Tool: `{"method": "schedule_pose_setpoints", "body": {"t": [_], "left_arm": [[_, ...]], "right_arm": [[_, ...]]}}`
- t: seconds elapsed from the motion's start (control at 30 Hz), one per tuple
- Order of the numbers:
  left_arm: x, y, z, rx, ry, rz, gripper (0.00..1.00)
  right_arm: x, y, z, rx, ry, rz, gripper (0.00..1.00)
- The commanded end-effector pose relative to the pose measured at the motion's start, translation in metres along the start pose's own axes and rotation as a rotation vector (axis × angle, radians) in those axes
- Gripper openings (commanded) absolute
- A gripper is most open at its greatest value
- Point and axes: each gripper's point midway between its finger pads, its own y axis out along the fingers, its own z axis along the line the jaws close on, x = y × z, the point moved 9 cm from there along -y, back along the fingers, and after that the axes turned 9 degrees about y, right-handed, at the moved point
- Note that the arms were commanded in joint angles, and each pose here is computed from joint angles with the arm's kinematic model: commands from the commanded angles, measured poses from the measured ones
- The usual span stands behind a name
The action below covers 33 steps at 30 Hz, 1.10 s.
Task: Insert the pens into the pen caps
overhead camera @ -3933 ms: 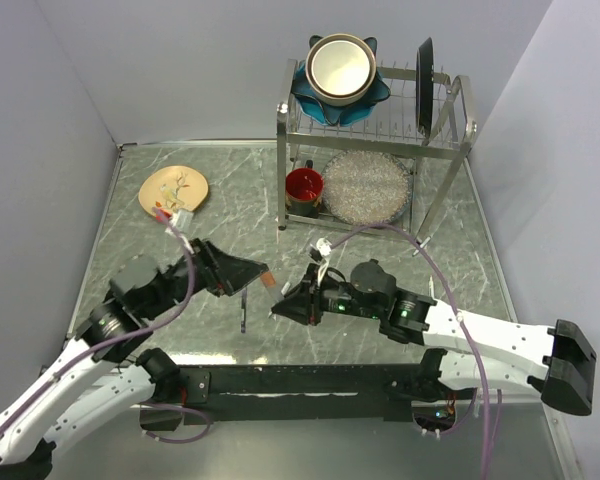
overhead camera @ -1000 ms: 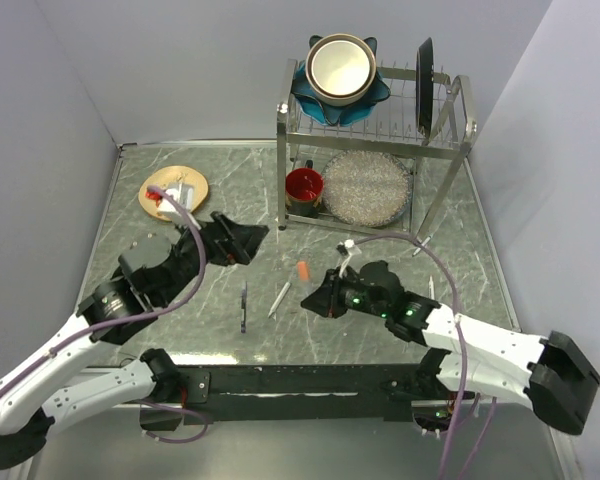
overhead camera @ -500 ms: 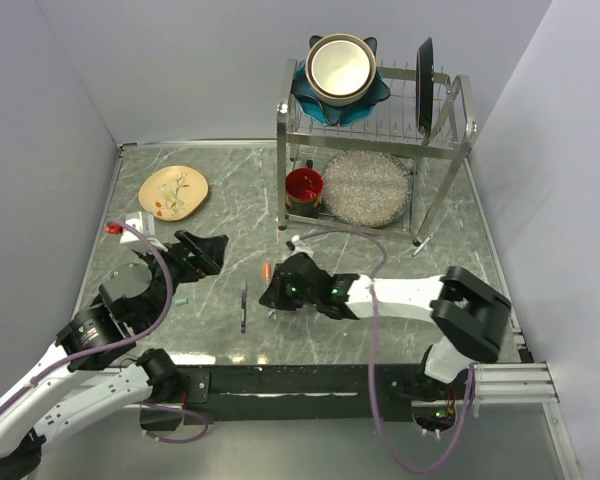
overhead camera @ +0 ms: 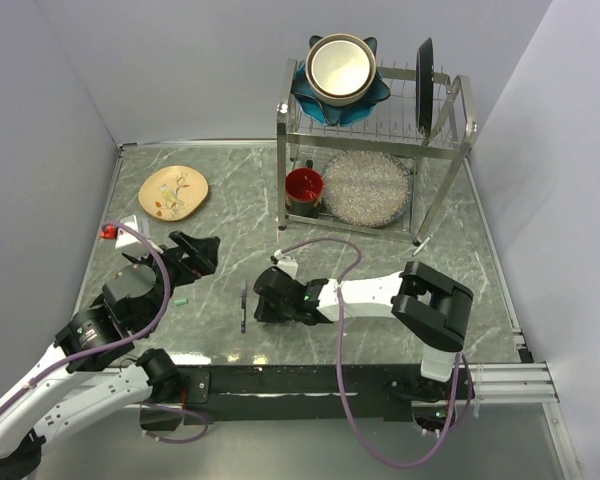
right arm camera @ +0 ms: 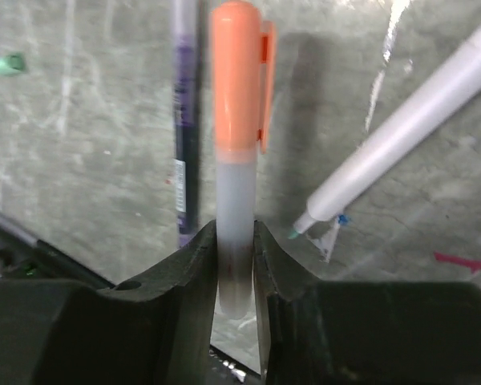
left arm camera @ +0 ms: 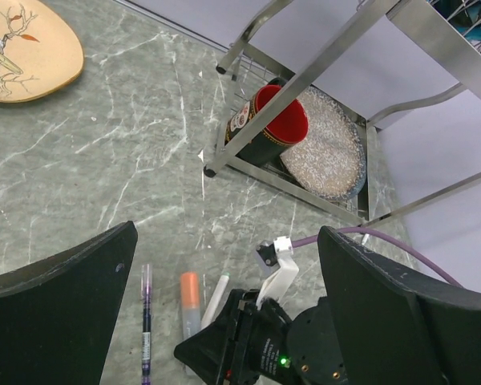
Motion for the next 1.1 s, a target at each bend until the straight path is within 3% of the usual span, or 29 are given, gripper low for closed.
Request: {"method": "schedule_pose_setpoints", "body": {"t": [0.0, 0.17, 0.3, 0.53, 0.77, 0.97, 1.07], "left_arm": [[0.005, -0.001, -0.002, 0.001, -0.02, -0.016, 0.99], [0.004, 0.0, -0.002, 0.015, -0.017, 0.0, 0.99], [0.003, 0.0, -0.002, 0.024, -0.039, 0.0, 0.99], [-0.007, 0.016, -0.004, 0.173, -0.131, 0.024, 0.97], [-0.021, 0.049, -0.013, 0.345, -0.168, 0.124, 0.95], [-0.038, 0.089, 0.028, 0.527, -0.415, 0.281, 0.89], [-0.044, 0.097, 0.046, 0.597, -0.458, 0.252, 0.88]], "right_arm": [[0.0, 0.003, 0.01, -0.045, 0.021, -0.051, 0.35], [-0.007, 0.005, 0.006, -0.108, 0.034, -0.037, 0.44], [-0.006, -0.004, 0.011, -0.08, 0.028, -0.047, 0.45], [0.011, -0.047, 0.036, 0.055, -0.023, -0.075, 0.45], [0.015, -0.089, 0.022, 0.2, -0.077, -0.108, 0.44], [0.013, -0.112, -0.005, 0.278, -0.122, -0.139, 0.43], [0.016, -0.118, -0.02, 0.25, -0.111, -0.187, 0.43]]}}
